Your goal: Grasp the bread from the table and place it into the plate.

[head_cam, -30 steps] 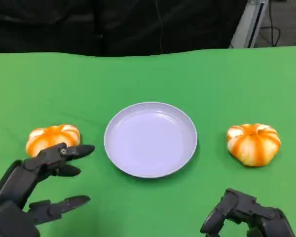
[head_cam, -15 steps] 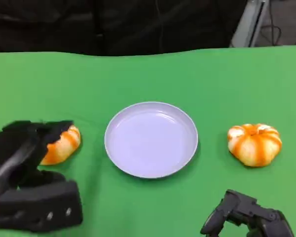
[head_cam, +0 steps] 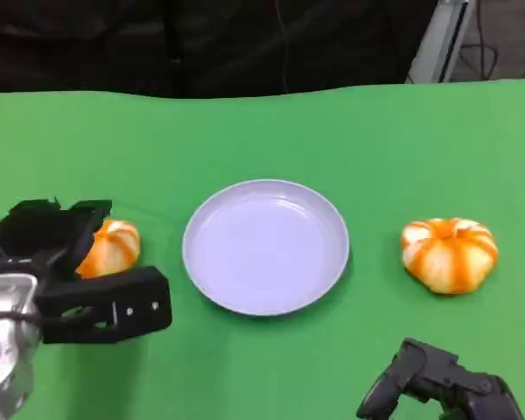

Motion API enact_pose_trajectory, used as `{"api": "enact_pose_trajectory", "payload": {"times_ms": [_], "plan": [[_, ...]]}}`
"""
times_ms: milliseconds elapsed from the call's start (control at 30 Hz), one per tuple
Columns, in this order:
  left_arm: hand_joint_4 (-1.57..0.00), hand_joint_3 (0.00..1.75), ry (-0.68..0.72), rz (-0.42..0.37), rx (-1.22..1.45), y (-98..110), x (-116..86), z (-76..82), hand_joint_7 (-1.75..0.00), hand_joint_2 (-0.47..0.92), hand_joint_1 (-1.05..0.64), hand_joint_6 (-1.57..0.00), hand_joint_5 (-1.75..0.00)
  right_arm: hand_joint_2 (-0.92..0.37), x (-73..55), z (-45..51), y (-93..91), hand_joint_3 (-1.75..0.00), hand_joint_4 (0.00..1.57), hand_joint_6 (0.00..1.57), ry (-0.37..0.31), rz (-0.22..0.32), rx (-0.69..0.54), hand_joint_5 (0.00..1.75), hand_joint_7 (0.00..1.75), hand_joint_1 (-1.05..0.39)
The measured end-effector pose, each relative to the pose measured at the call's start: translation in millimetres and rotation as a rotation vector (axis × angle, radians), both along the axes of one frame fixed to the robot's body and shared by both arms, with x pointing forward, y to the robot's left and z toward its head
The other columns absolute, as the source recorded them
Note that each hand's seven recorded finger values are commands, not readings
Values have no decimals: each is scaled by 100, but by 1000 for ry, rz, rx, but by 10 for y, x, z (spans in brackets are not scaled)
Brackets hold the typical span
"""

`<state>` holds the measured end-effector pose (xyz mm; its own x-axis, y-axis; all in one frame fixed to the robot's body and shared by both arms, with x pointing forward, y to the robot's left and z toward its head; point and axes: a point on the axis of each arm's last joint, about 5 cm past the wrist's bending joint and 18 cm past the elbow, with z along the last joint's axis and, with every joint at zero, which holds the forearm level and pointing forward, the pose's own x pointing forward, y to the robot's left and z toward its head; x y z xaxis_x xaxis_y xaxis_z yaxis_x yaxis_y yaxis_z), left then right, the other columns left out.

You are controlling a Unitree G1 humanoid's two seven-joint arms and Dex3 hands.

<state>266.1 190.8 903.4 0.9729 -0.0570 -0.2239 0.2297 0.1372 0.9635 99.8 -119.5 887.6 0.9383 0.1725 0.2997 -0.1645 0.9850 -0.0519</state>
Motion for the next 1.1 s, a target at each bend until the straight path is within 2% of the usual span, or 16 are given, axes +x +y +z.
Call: {"api": "enact_pose_trajectory", "payload": {"times_ms": [800,833,900,1033,1100], "plan": [[-9,1,-2,-2,-8,-32,29,-31,0,92,-58,-24,-23,-31,1,1,1,-134,75,81,-1,0,0,157,129,-8],[-19,1,-2,-2,-9,-33,30,-30,-1,92,-53,-30,-20,-31,1,1,1,-134,76,81,-1,0,0,157,129,-8],[-26,1,53,5,-1,-48,114,-100,0,92,-50,-34,-14,-30,1,1,8,-134,76,81,-1,1,0,157,129,-8],[-29,0,207,51,11,-67,234,-301,0,92,-49,-35,-11,-30,-7,0,25,-135,76,82,0,2,-7,156,129,-8],[-29,0,204,49,13,-85,309,-274,0,92,-49,-35,-10,-30,-8,0,30,-135,76,82,-1,4,-14,156,128,-8]]}}
